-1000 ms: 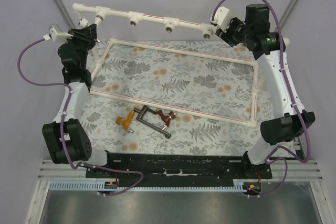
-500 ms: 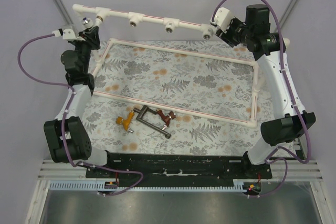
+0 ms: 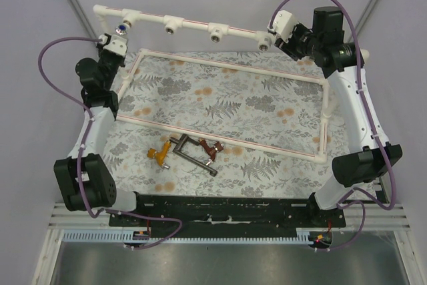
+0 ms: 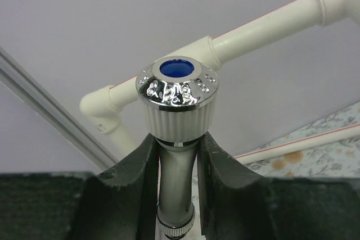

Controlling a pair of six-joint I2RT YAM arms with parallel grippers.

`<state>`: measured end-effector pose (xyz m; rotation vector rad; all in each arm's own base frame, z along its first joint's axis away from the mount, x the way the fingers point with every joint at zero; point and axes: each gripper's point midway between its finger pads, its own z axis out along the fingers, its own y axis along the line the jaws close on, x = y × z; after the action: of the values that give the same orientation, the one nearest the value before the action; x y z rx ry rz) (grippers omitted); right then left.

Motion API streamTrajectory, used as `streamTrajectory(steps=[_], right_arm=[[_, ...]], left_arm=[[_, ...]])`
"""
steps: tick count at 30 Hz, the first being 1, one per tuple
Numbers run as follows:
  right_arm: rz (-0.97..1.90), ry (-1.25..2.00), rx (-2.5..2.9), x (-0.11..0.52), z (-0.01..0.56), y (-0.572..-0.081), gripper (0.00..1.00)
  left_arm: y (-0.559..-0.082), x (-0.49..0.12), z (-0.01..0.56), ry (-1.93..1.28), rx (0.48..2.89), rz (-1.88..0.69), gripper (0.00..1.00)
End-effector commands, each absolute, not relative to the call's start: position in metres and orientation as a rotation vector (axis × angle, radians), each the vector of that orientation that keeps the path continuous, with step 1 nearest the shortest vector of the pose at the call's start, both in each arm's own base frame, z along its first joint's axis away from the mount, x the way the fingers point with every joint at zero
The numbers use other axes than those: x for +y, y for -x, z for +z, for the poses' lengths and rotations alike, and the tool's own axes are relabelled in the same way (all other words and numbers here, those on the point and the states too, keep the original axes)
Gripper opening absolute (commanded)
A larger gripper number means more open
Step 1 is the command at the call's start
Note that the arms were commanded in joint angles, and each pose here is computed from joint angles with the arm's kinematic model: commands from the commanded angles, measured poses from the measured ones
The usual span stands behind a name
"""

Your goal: Install the water faucets

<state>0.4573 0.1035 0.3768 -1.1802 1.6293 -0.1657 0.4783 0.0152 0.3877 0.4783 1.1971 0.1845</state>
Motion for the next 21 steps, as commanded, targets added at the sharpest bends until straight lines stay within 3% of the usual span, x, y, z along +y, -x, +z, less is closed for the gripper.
streamTrajectory(steps=[1, 9, 12, 15, 21], right_arm=[[-0.073, 1.152, 1.748, 0.102, 0.367, -0.42, 0.0], [-0.074, 1.15, 1.749, 0.101, 0.366, -0.42, 0.0], [-0.076, 1.148, 1.743, 0.101, 0.368, -0.42, 0.0], [-0.074, 1.147, 1.745, 0.101, 0.368, -0.42, 0.0], [-0.079, 1.145, 1.748, 0.1, 0.368, -0.418, 0.0]], left_arm=[[-0.482, -0.035, 0.31, -0.908, 1.34, 0.154, 0.02], [-0.472, -0.028, 0.307, -1.127, 1.313, 0.315, 0.02], [-0.47, -0.029, 0.313, -1.1, 1.301, 0.311, 0.07], [-0.47, -0.024, 0.327, -0.995, 1.28, 0.314, 0.19], [-0.465, -0.018, 0.359, -0.788, 1.238, 0.236, 0.54]])
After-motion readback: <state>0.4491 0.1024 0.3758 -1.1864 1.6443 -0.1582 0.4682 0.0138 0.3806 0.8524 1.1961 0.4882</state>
